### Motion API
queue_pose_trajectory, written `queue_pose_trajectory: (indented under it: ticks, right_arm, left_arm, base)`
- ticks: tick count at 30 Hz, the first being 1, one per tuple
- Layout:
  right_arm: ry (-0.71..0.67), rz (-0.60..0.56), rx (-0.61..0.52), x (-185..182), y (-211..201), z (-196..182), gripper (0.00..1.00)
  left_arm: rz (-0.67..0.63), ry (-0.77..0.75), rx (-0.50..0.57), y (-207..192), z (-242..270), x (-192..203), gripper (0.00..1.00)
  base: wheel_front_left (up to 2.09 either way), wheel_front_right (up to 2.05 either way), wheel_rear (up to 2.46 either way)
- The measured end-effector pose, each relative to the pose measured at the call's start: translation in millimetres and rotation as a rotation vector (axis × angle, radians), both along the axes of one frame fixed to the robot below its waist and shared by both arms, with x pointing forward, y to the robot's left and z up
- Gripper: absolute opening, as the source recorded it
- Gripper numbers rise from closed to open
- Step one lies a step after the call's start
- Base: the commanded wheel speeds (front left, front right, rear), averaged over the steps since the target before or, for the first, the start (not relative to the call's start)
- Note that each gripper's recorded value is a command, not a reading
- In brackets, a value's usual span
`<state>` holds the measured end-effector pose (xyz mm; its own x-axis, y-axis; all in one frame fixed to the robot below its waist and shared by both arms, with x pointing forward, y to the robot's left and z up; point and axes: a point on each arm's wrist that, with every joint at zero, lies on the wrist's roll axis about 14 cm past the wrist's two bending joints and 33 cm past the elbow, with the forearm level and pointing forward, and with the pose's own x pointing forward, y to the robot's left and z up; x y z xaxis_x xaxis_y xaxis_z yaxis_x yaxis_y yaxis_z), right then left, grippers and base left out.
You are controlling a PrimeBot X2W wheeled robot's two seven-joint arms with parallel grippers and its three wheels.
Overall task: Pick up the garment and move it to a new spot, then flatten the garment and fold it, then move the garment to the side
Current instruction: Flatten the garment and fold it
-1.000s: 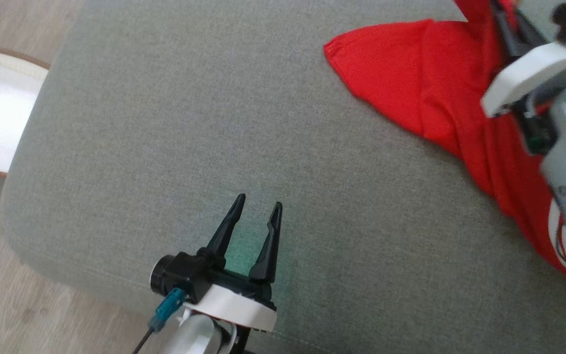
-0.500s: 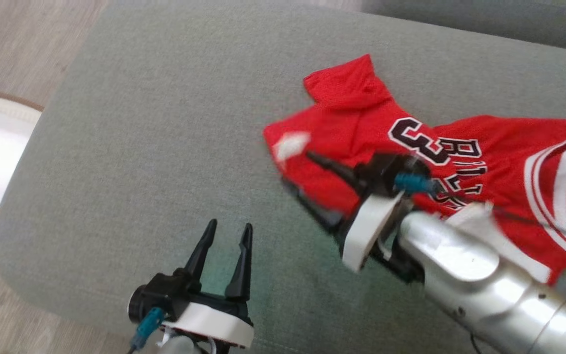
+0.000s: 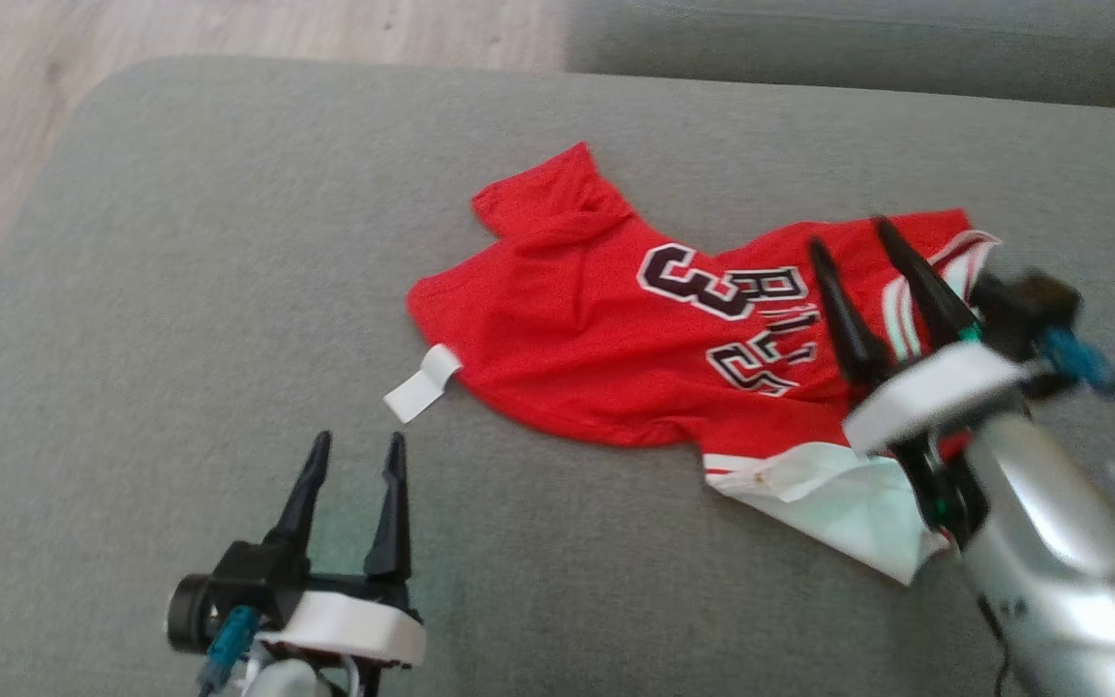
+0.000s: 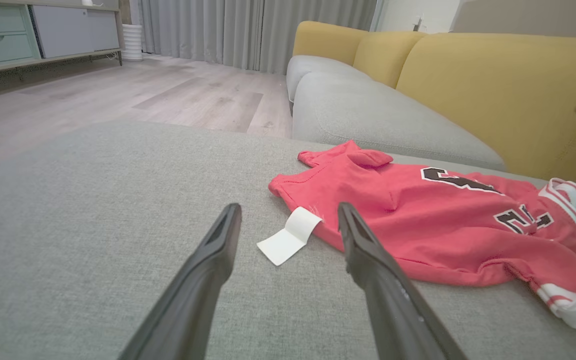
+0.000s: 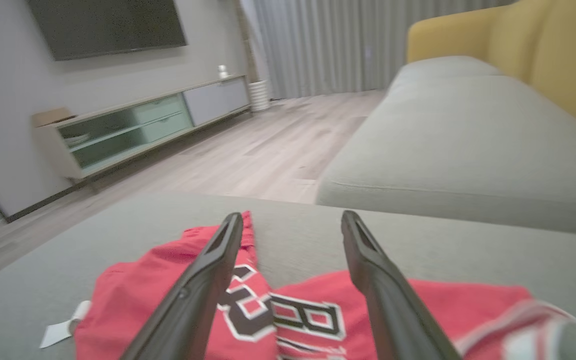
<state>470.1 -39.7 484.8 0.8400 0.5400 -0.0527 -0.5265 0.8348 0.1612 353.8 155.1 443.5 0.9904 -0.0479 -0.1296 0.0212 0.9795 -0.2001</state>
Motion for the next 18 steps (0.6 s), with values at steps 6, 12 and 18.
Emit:
queue_pose_trajectory:
  ticks: [6, 12, 18]
  right_arm:
    - [0.065, -0.248, 0.004, -44, -63, -33, 1.00]
    - [0.087, -0.371, -0.011, -79, -95, -44, 1.00]
    - [0.109, -0.416, -0.008, -102, -107, -51, 1.00]
  left_arm:
    - [0.000, -0.022, 0.050, 2, 5, 8, 1.00]
    - [-0.011, 0.000, 0.056, -1, -2, 0, 1.00]
    - [-0.033, 0.008, 0.056, -9, -5, -6, 1.00]
  base:
    - [0.00, 0.00, 0.00]
    - [0.00, 0.00, 0.00]
    - [0.00, 0.00, 0.00]
